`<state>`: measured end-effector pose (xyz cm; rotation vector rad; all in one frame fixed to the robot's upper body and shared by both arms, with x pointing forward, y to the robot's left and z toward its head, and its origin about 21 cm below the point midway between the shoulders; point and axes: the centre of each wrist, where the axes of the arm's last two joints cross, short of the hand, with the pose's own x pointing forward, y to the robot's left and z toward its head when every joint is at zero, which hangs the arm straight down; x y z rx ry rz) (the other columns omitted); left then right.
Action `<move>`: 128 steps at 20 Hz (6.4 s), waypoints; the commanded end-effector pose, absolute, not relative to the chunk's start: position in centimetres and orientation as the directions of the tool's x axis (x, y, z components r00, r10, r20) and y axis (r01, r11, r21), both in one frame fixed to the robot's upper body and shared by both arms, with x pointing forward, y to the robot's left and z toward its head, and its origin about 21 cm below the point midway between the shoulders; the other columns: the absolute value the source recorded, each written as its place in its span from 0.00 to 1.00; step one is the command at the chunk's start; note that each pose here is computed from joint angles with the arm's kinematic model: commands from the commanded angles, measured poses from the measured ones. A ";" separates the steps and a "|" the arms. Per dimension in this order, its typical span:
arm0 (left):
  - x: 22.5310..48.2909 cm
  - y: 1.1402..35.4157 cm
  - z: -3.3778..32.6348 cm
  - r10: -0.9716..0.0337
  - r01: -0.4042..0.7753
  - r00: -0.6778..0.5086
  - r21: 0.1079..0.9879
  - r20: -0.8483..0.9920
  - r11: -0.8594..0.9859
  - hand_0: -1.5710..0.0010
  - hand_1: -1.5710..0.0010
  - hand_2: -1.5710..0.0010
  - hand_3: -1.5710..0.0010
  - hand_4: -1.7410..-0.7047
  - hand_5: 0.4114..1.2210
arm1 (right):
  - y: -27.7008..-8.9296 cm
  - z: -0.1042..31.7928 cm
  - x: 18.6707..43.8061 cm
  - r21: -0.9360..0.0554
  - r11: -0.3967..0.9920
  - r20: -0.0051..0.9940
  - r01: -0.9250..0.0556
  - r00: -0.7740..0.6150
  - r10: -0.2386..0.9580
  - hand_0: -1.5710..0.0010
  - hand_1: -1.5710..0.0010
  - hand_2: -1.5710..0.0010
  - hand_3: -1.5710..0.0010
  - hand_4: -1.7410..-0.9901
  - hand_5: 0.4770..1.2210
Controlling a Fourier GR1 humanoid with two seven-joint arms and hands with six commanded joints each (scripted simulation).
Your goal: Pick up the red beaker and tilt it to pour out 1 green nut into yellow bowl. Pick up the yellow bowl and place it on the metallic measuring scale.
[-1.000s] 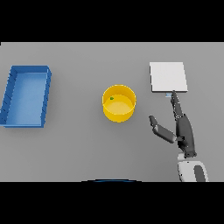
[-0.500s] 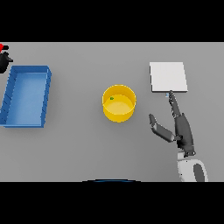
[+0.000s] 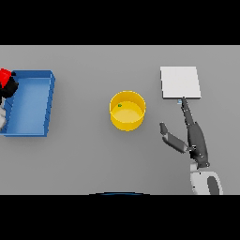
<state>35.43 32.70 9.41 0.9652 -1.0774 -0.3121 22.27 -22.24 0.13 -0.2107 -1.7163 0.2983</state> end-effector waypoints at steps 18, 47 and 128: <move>34.4 33.4 11.1 -0.701 0.040 0.413 0.758 0.581 0.652 0.96 0.97 0.97 0.97 0.92 0.32 | -21.6 0.4 22.1 -0.385 0.923 0.916 -0.031 -0.135 0.377 1.00 1.00 1.00 1.00 0.72 0.25; 34.6 33.1 10.7 -0.703 0.045 0.393 0.751 0.593 0.659 1.00 1.00 1.00 1.00 0.91 0.39 | -14.7 6.0 33.2 -0.894 -0.049 0.298 -0.445 -0.673 0.677 1.00 1.00 1.00 1.00 0.66 0.28; 34.3 32.6 12.9 -0.704 0.023 0.421 0.770 0.572 0.638 1.00 1.00 1.00 1.00 0.90 0.41 | -27.2 8.8 44.2 -0.874 -0.025 0.117 -0.485 -0.259 0.959 0.02 0.08 0.05 0.35 0.11 1.00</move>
